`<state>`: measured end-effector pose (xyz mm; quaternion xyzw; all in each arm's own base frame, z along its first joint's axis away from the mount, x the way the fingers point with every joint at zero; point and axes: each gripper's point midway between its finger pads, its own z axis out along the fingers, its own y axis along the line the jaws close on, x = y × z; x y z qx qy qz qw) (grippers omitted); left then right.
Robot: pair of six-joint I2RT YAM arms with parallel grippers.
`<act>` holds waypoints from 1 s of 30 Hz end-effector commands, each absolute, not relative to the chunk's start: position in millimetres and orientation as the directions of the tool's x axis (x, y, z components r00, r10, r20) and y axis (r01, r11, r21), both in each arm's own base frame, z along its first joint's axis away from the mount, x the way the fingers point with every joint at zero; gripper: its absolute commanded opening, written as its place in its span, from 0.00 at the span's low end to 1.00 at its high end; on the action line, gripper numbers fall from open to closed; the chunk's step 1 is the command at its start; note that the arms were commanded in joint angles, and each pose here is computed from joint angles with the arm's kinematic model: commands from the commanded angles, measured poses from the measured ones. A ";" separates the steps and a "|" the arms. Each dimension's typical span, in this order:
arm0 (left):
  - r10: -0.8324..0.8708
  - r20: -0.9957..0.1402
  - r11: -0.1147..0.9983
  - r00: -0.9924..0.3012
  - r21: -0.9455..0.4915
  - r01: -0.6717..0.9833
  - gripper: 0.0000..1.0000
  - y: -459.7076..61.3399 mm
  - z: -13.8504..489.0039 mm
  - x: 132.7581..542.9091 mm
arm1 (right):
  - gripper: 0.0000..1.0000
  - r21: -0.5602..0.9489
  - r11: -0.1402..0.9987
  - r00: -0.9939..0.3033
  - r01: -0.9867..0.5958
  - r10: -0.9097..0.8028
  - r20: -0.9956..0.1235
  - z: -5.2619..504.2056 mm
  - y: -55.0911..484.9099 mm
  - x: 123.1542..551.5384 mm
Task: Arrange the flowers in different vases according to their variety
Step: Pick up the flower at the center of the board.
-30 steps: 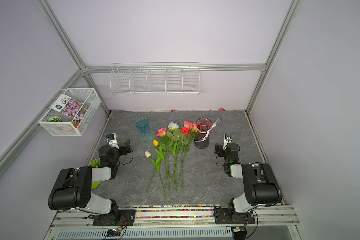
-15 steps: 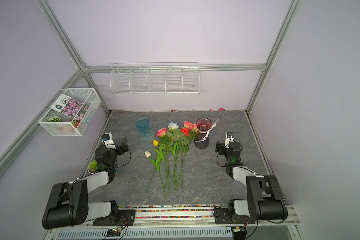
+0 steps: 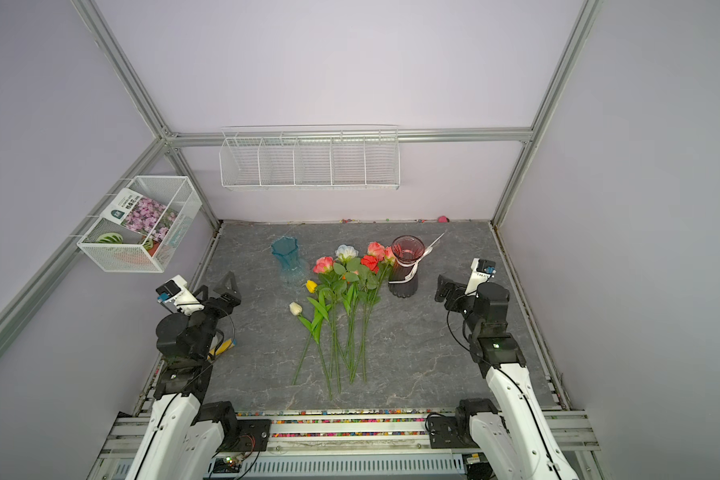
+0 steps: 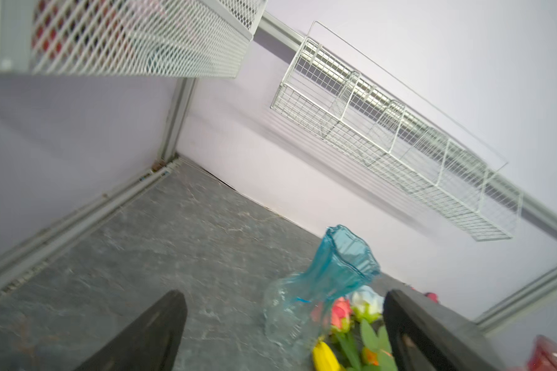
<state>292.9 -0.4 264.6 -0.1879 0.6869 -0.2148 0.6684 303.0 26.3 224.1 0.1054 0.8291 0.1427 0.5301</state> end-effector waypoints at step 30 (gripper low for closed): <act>-0.732 -0.520 0.568 -0.441 -0.823 0.028 1.00 -57.4 173.2 285.1 | 0.49 0.213 0.920 -0.781 -0.328 -0.138 -0.609 134.2 221.9 247.1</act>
